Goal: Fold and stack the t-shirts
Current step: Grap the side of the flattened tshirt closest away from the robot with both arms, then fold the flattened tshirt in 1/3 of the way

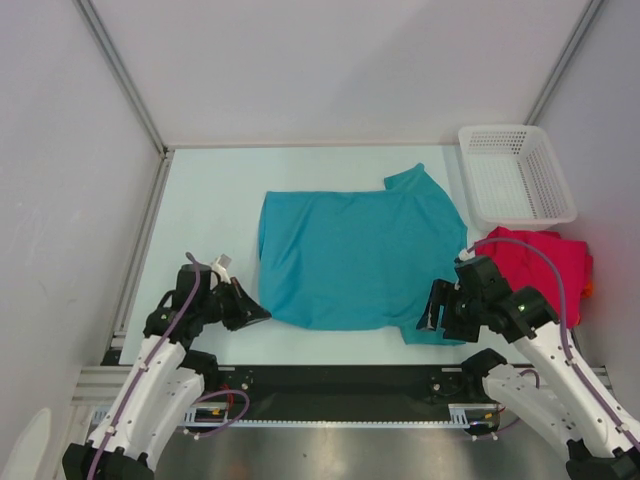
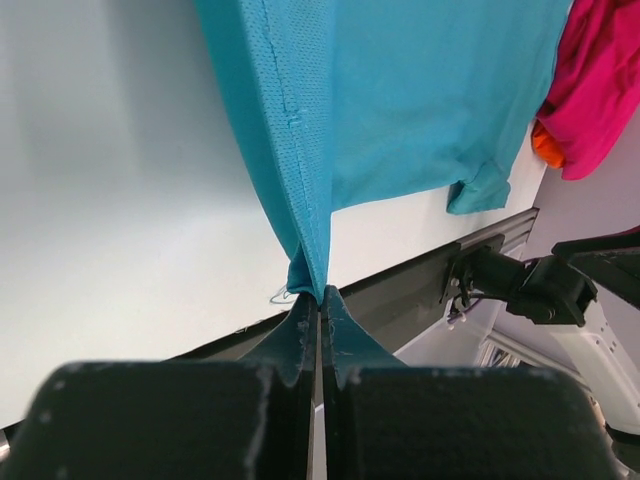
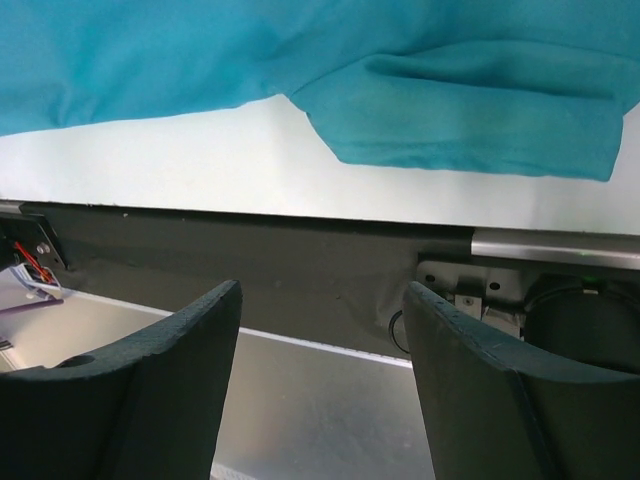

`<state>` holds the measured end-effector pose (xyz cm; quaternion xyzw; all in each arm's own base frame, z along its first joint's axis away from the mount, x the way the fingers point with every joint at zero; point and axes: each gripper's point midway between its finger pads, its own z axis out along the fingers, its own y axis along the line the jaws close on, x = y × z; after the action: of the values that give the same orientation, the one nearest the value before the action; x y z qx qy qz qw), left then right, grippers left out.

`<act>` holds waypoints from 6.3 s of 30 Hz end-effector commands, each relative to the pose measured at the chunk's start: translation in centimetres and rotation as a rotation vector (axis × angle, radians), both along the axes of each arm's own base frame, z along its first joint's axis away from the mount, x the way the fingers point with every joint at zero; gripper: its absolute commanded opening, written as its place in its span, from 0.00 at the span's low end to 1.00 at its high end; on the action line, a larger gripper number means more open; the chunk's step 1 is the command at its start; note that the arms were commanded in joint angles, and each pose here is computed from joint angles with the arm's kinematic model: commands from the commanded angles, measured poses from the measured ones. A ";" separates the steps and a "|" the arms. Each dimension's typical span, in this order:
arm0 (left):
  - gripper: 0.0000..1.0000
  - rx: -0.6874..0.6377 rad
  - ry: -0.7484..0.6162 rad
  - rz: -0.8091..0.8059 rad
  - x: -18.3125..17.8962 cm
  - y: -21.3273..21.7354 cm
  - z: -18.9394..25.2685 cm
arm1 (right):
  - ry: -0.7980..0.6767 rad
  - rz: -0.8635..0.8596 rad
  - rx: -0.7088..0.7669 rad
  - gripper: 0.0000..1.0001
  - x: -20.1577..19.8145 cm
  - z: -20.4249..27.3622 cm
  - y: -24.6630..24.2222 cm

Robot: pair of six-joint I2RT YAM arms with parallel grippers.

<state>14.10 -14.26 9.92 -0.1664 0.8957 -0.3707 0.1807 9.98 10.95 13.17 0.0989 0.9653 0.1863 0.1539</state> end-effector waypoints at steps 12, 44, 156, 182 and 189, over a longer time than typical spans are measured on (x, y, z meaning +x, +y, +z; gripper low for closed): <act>0.00 -0.030 -0.064 -0.049 2.4 -1.0 3.4 | 0.089 -0.037 -0.189 0.69 4.2 -4.5 -0.3; 0.00 -0.094 -0.093 -0.063 1.3 -1.0 3.8 | 0.027 -0.041 -0.386 0.54 1.2 -7.7 6.8; 0.63 -0.118 0.026 0.005 16.7 3.2 2.5 | -0.070 -0.125 -0.562 0.49 23.3 -1.6 -2.1; 0.47 0.303 0.141 0.103 16.1 8.4 -4.2 | -0.065 -0.075 -0.468 0.52 13.7 -2.7 0.3; 0.47 0.286 0.092 0.048 16.7 5.5 -2.6 | -0.048 -0.071 -0.466 0.52 13.3 -3.5 0.4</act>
<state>28.96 -7.40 4.84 -0.1967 0.9485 -0.2119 0.1291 22.79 10.91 8.97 0.0783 0.9784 -0.0598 0.1816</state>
